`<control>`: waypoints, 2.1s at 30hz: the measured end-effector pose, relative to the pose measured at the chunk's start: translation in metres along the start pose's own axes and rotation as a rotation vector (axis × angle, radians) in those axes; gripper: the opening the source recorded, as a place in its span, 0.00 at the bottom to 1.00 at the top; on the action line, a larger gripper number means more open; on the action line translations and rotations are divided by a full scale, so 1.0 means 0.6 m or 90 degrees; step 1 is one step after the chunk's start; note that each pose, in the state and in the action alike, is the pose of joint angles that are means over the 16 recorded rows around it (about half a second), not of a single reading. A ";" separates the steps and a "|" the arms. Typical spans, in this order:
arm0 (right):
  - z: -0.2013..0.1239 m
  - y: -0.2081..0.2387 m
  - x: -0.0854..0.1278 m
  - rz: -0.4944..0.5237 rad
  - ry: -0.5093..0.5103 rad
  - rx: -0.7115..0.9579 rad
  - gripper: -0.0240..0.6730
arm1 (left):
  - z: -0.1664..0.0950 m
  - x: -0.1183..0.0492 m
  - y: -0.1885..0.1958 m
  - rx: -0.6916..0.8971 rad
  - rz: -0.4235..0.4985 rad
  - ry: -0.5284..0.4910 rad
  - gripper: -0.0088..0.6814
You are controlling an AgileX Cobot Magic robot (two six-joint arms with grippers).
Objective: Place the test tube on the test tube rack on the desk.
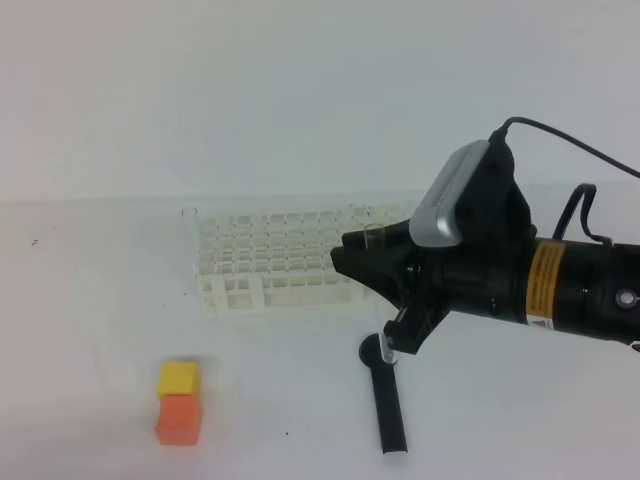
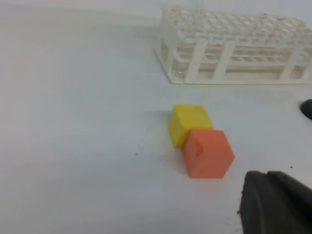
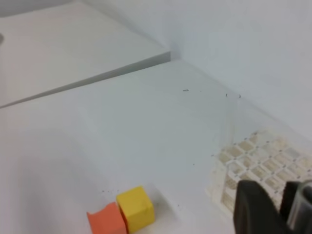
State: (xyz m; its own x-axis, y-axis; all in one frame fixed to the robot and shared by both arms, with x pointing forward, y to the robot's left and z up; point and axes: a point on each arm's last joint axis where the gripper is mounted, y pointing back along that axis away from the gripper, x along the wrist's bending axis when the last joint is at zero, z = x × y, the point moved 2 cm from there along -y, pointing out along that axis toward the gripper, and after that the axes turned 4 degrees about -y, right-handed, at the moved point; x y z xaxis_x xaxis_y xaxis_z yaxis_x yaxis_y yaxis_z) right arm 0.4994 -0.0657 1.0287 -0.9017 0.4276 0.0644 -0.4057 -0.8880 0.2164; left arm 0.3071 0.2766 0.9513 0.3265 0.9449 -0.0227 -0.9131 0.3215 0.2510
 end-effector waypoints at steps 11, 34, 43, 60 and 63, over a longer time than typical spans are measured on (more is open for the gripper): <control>0.014 -0.003 -0.020 -0.092 0.027 -0.047 0.19 | 0.000 0.019 0.002 -0.002 0.097 0.024 0.01; 0.037 -0.121 -0.039 -0.283 0.070 -0.113 0.19 | 0.000 0.028 0.003 -0.002 0.142 0.035 0.01; 0.041 -0.212 -0.065 -0.256 -0.012 -0.178 0.19 | 0.000 0.028 0.003 -0.002 0.142 0.035 0.01; 0.011 -0.316 -0.042 -0.222 0.049 -0.196 0.19 | -0.009 0.028 0.001 -0.007 0.142 0.034 0.01; 0.011 -0.319 -0.043 -0.240 0.046 -0.196 0.19 | -0.006 0.028 0.001 -0.006 0.142 0.035 0.01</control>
State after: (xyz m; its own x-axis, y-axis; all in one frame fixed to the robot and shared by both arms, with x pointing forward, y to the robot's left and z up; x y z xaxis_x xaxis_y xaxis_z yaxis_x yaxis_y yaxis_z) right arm 0.6012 0.0944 0.9921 -0.6876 0.7254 -0.0327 -0.7210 -0.6874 -0.0872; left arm 0.3110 0.2929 0.9474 0.1028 0.9945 -0.0208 -0.9636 0.1047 0.2460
